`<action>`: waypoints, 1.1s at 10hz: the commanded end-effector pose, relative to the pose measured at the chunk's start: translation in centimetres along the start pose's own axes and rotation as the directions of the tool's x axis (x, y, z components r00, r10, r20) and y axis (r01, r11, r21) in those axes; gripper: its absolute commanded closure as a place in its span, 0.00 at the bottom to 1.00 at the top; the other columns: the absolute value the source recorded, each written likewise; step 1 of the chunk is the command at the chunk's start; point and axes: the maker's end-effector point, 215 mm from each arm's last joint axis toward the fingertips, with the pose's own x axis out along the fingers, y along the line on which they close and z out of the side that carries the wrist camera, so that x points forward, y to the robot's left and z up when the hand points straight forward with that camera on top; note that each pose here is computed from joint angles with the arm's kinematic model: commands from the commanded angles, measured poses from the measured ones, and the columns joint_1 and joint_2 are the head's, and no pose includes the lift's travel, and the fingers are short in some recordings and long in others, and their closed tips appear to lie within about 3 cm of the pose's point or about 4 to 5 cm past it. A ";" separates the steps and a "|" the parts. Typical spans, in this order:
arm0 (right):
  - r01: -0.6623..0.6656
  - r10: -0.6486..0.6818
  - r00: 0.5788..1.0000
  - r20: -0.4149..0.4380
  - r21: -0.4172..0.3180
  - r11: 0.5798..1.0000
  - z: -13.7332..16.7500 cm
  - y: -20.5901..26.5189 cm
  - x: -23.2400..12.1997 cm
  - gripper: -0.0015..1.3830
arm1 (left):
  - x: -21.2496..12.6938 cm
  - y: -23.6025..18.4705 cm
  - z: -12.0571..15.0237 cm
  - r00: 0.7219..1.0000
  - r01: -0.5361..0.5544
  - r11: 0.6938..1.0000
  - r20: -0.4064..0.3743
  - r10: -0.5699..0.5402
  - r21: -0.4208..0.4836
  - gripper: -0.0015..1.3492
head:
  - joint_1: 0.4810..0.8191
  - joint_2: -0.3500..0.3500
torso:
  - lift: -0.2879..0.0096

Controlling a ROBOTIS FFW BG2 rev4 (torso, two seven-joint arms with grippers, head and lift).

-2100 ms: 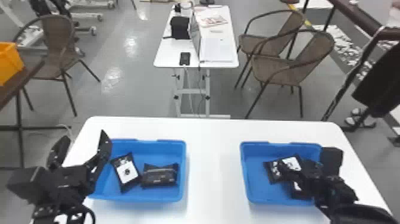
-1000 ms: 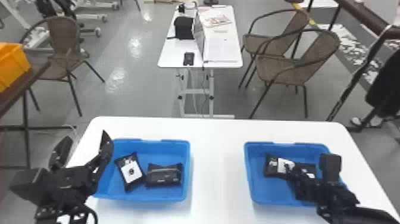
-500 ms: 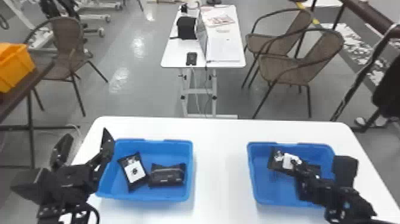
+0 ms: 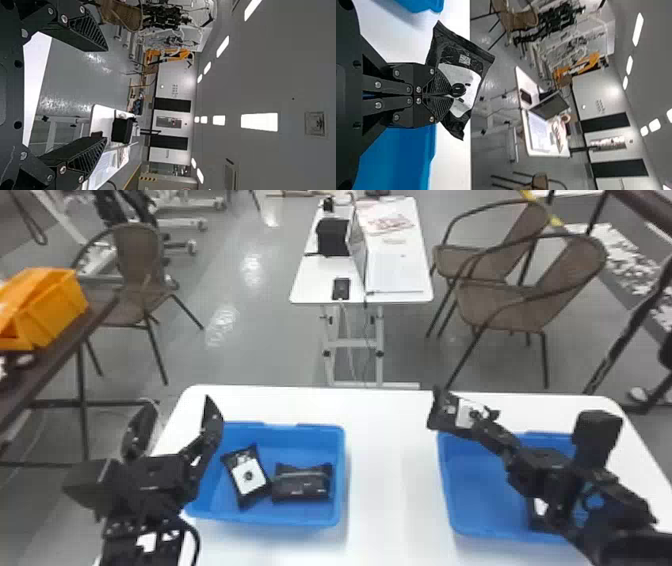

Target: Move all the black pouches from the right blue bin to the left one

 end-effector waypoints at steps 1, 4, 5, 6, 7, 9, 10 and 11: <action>-0.099 0.099 0.994 0.036 -0.026 0.995 3.1 4.1 2.4 0.92 | 0.2 -0.7 -0.1 1.000 0.010 1.000 -0.007 -0.010 -0.009 0.18 | 0.63 0.67 | 1.00; -0.246 0.251 0.966 0.069 -0.077 0.966 7.0 9.9 5.4 0.92 | 0.8 -2.1 -0.3 0.999 0.029 0.999 -0.031 -0.030 -0.037 0.18 | 0.63 0.77 | 1.00; -0.293 0.299 0.951 0.071 -0.088 0.952 7.9 11.6 5.9 0.92 | 1.1 -2.8 -0.4 0.998 0.036 0.996 -0.048 -0.040 -0.076 0.18 | 0.63 0.78 | 1.00; -0.341 0.348 0.935 0.072 -0.087 0.936 8.5 13.3 6.4 0.92 | 1.5 -3.8 -0.6 0.996 0.045 0.990 -0.075 -0.056 -0.135 0.18 | 0.63 0.80 | 1.00; -0.398 0.404 0.913 0.067 -0.079 0.914 8.8 15.0 6.8 0.92 | 2.2 -5.3 -1.0 0.989 0.071 0.970 -0.109 -0.099 -0.233 0.18 | 0.63 0.81 | 1.00; -0.497 0.501 0.864 0.040 -0.076 0.864 9.0 18.0 7.4 0.92 | 3.3 -8.3 -0.5 0.971 0.133 0.915 -0.137 -0.198 -0.382 0.18 | 0.63 0.82 | 1.00; -0.534 0.537 0.843 0.031 -0.071 0.842 9.0 19.2 7.6 0.92 | 3.7 -10.3 -0.5 0.952 0.162 0.859 -0.152 -0.265 -0.486 0.18 | 0.63 0.82 | 1.00; -0.562 0.565 0.825 0.021 -0.069 0.824 8.9 20.3 7.7 0.92 | 4.1 -11.4 0.3 0.942 0.197 0.840 -0.139 -0.305 -0.506 0.18 | 0.63 0.82 | 1.00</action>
